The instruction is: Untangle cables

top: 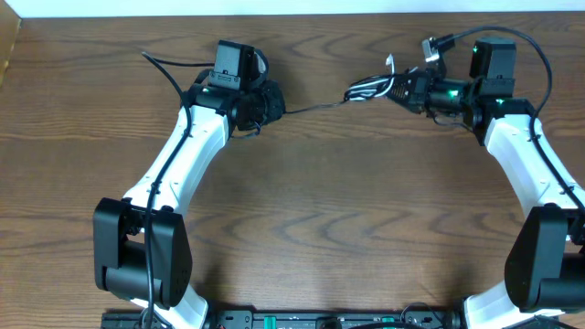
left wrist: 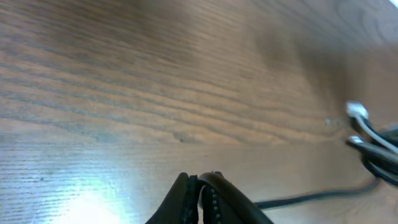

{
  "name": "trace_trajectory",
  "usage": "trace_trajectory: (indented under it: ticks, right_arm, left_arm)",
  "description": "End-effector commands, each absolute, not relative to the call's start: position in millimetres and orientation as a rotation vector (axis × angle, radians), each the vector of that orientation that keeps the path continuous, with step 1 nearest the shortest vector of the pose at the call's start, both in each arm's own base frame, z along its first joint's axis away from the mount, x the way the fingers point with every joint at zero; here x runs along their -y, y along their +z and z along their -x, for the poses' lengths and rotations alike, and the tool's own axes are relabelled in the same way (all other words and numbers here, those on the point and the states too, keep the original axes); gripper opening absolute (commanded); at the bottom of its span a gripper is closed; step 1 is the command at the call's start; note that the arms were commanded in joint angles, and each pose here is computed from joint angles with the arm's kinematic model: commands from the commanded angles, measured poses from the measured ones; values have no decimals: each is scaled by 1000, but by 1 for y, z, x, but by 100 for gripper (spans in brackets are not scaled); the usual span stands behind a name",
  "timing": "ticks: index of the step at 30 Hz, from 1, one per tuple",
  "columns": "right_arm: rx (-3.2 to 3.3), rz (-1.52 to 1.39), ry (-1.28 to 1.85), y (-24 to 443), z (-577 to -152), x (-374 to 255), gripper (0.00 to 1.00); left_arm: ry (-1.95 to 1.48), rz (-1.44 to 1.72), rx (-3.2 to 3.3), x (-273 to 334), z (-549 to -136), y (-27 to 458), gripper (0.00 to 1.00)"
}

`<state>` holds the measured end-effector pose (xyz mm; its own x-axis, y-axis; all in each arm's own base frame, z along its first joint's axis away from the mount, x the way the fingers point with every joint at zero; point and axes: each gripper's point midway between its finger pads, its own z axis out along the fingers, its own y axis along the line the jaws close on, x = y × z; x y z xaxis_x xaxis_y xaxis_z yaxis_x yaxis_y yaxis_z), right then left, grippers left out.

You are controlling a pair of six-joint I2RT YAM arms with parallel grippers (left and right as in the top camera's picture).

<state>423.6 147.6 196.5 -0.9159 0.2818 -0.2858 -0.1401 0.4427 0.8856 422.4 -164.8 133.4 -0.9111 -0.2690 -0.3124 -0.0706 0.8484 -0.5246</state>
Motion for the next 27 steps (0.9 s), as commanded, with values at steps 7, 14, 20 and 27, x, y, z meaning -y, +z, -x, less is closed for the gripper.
trace_trajectory:
  ticks: [7,14,20,27]
  right_arm:
    - [-2444,-215,960,158,-434,-116,1]
    - [-2564,-289,677,129,-424,-94,1]
    - [-2613,-332,362,112,-419,-72,1]
    - [-2616,-362,19,106,-411,-45,1]
  left_arm:
    - [-648,81,-2703,159,-408,129,7]
    - [-430,115,-2748,133,-405,117,7]
    - [-139,178,-2799,96,-394,106,7]
    - [-32,198,-2829,83,-386,102,7]
